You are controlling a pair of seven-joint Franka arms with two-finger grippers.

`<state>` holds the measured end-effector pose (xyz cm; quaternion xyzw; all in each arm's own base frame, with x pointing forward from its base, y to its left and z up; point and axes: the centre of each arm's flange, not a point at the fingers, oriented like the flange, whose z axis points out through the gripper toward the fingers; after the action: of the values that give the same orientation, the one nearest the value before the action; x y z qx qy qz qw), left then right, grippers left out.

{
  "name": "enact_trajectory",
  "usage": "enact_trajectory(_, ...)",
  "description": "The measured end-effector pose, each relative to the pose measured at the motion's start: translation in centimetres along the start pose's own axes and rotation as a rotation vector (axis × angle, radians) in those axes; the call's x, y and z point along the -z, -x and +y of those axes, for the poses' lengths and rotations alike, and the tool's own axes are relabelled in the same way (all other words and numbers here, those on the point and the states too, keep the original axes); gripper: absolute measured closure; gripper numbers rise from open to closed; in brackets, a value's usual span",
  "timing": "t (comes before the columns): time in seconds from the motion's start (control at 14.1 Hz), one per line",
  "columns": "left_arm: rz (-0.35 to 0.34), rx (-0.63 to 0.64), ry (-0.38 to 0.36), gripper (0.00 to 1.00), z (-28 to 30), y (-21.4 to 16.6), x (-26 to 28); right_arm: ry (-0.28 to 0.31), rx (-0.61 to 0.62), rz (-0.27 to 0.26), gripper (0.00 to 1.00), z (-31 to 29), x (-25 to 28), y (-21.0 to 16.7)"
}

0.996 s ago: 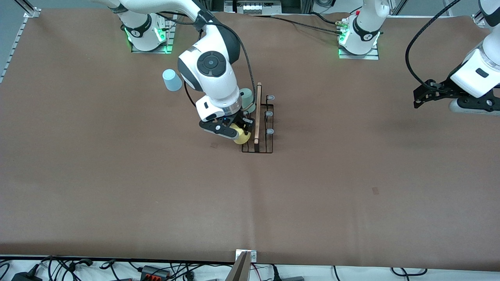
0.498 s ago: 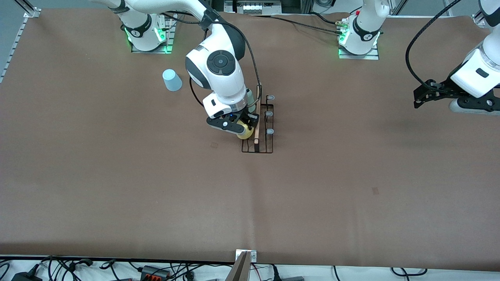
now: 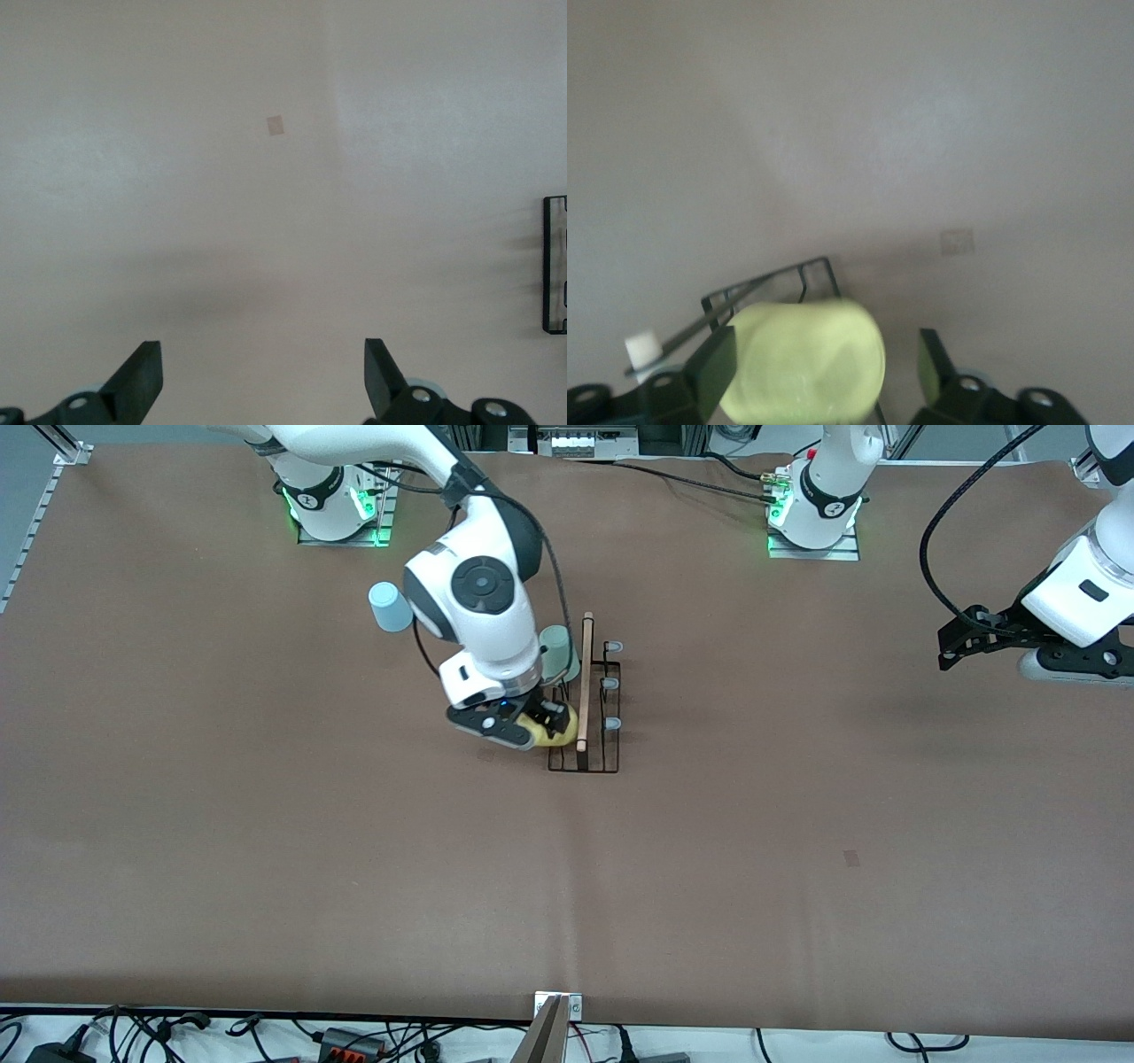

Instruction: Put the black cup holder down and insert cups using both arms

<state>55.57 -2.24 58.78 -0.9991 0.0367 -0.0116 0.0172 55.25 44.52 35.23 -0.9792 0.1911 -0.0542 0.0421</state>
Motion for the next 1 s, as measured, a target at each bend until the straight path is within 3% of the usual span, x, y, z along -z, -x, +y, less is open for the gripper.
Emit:
enact_trajectory(0.07, 0.0, 0.0, 0.0, 0.0, 0.0, 0.0, 0.0, -0.009, -0.014, 0.01, 0.0, 0.4, 0.9, -1.0)
enact_trajectory(0.28, 0.0, 0.0, 0.0, 0.0, 0.0, 0.0, 0.0, -0.03, -0.05, 0.027, 0.0, 1.4, 3.7, -2.9)
enact_trajectory(0.5, -0.001, 0.0, 0.0, 0.0, 0.0, 0.0, 0.0, -0.001, -0.043, 0.009, 0.0, 5.3, 8.2, -6.9)
enact_trajectory(1.0, -0.001, 0.001, 0.0, 0.0, -0.1, 0.0, 0.0, 0.131, 0.243, -0.085, 0.0, 28.4, 21.4, -20.2)
